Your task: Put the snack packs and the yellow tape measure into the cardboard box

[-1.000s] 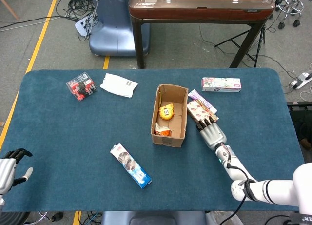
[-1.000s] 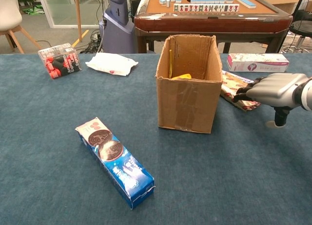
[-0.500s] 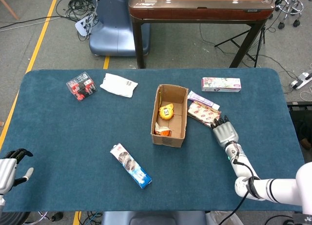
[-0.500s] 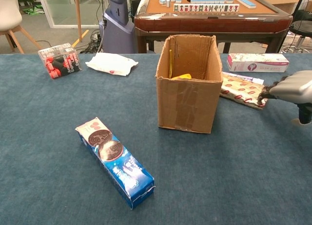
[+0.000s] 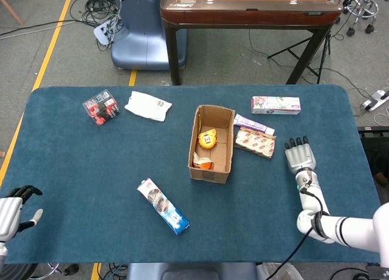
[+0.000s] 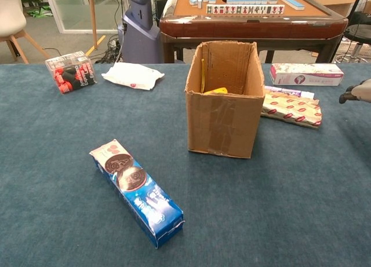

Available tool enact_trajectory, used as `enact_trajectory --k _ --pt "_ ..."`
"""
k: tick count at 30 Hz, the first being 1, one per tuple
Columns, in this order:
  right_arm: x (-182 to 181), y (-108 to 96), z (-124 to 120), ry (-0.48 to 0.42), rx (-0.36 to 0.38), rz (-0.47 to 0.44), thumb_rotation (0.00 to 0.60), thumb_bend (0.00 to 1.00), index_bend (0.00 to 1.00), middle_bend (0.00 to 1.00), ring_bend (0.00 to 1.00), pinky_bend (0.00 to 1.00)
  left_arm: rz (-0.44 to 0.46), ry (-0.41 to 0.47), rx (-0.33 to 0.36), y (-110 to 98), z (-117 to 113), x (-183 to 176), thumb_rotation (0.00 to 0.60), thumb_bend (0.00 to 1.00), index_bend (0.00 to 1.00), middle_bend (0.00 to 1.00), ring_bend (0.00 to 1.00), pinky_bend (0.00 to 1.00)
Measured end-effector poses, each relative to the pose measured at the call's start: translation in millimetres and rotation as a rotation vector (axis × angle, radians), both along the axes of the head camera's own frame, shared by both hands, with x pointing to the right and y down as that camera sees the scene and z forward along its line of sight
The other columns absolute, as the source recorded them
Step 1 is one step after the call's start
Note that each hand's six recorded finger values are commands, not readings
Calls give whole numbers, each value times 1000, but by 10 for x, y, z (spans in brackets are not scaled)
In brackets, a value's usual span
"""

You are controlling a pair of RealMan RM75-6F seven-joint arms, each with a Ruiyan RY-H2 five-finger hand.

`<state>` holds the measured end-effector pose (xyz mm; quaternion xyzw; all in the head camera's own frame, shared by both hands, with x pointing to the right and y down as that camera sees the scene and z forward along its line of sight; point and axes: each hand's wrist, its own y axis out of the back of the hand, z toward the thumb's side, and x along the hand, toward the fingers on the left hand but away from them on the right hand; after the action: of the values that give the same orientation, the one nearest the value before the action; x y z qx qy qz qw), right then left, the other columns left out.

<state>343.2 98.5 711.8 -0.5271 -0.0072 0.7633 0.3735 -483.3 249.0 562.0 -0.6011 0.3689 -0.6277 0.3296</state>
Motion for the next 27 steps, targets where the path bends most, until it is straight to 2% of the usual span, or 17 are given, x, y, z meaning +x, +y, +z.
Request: enact_trajectory --k 7,13,19,27 --pt "-176 20 -103 -87 9 -37 600 377 90 20 0 23 3 1 -3 -1 7 5 600 263 394 340 321 624" --pt "-415 186 -155 -163 -22 -103 600 382 90 20 0 23 2 3 1 1 -5 8 600 263 394 340 321 623" --pt "-530 353 -97 -170 -56 -156 600 391 90 20 0 23 -1 8 4 -1 -16 7 600 263 394 340 321 623" --pt "-589 395 11 -142 -72 -174 600 395 89 20 0 23 -3 15 3 -1 -22 9 600 262 394 340 321 623"
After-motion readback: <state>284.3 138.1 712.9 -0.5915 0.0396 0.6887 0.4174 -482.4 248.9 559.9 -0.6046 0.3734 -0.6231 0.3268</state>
